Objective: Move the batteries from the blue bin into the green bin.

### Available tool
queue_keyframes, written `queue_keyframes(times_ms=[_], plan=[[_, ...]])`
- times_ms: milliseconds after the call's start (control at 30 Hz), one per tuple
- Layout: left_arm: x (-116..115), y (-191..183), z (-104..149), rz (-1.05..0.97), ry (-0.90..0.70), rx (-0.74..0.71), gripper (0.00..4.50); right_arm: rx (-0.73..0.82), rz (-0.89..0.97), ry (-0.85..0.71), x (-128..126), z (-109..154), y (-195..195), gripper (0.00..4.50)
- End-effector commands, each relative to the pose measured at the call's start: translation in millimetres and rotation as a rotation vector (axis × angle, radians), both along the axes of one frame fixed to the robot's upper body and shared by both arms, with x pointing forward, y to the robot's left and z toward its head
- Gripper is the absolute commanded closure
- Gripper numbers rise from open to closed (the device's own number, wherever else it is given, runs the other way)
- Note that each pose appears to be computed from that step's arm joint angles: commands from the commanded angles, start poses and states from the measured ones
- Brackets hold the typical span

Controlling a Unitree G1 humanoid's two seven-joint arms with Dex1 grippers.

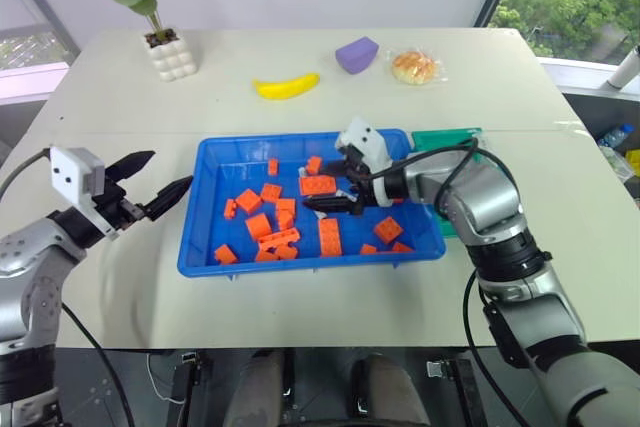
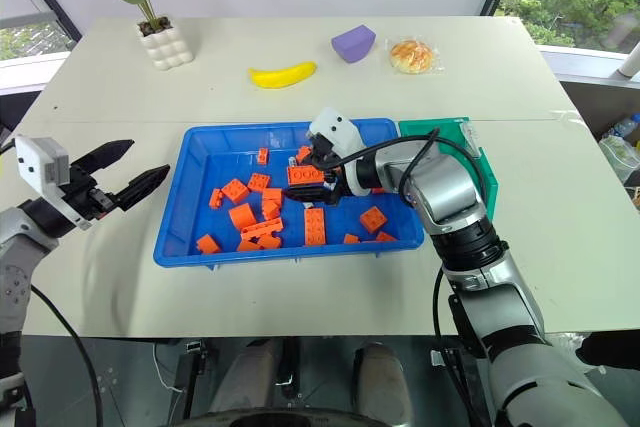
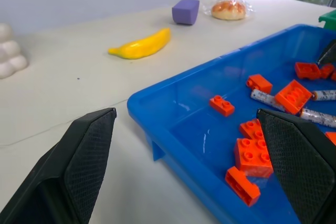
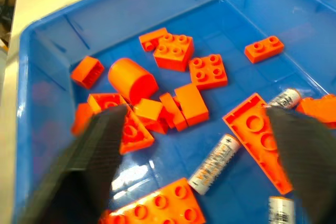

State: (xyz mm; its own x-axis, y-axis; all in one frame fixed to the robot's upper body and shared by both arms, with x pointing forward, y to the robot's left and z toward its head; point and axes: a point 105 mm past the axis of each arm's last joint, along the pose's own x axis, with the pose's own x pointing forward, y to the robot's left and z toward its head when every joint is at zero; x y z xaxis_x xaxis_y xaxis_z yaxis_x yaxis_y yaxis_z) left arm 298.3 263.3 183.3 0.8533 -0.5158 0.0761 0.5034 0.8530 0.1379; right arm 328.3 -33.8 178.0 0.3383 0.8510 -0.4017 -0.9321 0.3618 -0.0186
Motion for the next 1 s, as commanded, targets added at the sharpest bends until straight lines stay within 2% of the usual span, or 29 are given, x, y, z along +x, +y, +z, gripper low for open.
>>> queue_keyframes(times_ms=[33, 233, 500, 700, 767, 1000], plan=[[0, 0, 15, 0.034, -0.084, 0.015, 0.0, 0.034, -0.031, -0.019, -5, 14, 5, 0.06], [9, 0, 19, 0.092, -0.138, 0.006, 0.0, 0.046, -0.149, 0.058, -1, -4, 0, 0.06], [11, 2, 19, 0.1, -0.149, 0.01, 0.0, 0.03, -0.167, 0.101, -5, -21, 2, 0.06], [11, 1, 22, 0.095, -0.159, 0.011, 0.0, -0.016, -0.166, 0.099, 0, -44, 13, 0.06], [9, -3, 24, 0.064, -0.155, 0.004, 0.0, -0.039, -0.162, 0.088, 2, -51, 15, 0.06], [-18, -26, 13, -0.183, 0.017, 0.043, 0.0, -0.08, -0.155, 0.074, 5, -66, 17, 0.06]])
